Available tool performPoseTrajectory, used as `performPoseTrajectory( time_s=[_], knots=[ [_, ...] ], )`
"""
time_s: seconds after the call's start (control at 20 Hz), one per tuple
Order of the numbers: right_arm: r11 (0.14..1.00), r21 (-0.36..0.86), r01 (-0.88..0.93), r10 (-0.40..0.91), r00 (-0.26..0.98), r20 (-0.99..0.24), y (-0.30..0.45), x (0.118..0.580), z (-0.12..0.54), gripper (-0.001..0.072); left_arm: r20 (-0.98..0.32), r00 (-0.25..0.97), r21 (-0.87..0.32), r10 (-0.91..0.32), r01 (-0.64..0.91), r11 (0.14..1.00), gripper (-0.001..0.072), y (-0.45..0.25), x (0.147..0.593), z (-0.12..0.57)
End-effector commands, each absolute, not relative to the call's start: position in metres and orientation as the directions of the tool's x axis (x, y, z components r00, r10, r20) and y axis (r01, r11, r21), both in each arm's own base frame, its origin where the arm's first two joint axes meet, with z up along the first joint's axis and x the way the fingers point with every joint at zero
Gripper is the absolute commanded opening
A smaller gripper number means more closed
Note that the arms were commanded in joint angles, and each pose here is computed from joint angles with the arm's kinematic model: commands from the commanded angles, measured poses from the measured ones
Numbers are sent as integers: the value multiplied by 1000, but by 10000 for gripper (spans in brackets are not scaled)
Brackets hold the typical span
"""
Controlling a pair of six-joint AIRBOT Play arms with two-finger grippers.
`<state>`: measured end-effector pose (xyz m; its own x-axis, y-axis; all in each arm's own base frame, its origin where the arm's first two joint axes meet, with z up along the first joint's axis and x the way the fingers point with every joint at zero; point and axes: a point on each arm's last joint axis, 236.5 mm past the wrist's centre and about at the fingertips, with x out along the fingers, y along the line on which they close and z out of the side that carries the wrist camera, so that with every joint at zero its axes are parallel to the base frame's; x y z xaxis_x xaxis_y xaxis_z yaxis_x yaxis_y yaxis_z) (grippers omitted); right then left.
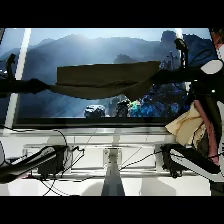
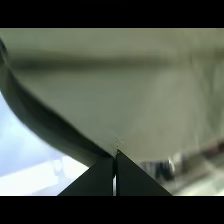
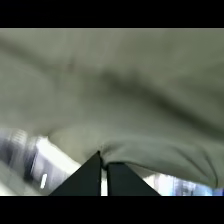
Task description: Fold the clothes and pants, and hang the long-sleeved shirts on hangers.
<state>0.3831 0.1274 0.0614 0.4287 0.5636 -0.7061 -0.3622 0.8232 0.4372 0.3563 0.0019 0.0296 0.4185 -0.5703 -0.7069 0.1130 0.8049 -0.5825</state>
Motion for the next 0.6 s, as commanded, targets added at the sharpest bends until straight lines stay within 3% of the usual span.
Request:
performPoseTrajectory(
  time_s=[0.0,0.2,0.55],
  knots=[
    [887,401,-229,445,654,-612,128,454,59,12,-650,593,-565,-475,40,824,15,5,415,30],
    [887,460,-32,322,756,-570,104,515,34,11,-559,748,-643,-358,-118,757,14,14,482,10],
    [885,463,44,229,826,-515,87,590,13,14,-537,762,-661,-362,-114,741,17,-2,549,-27]
  ],
)
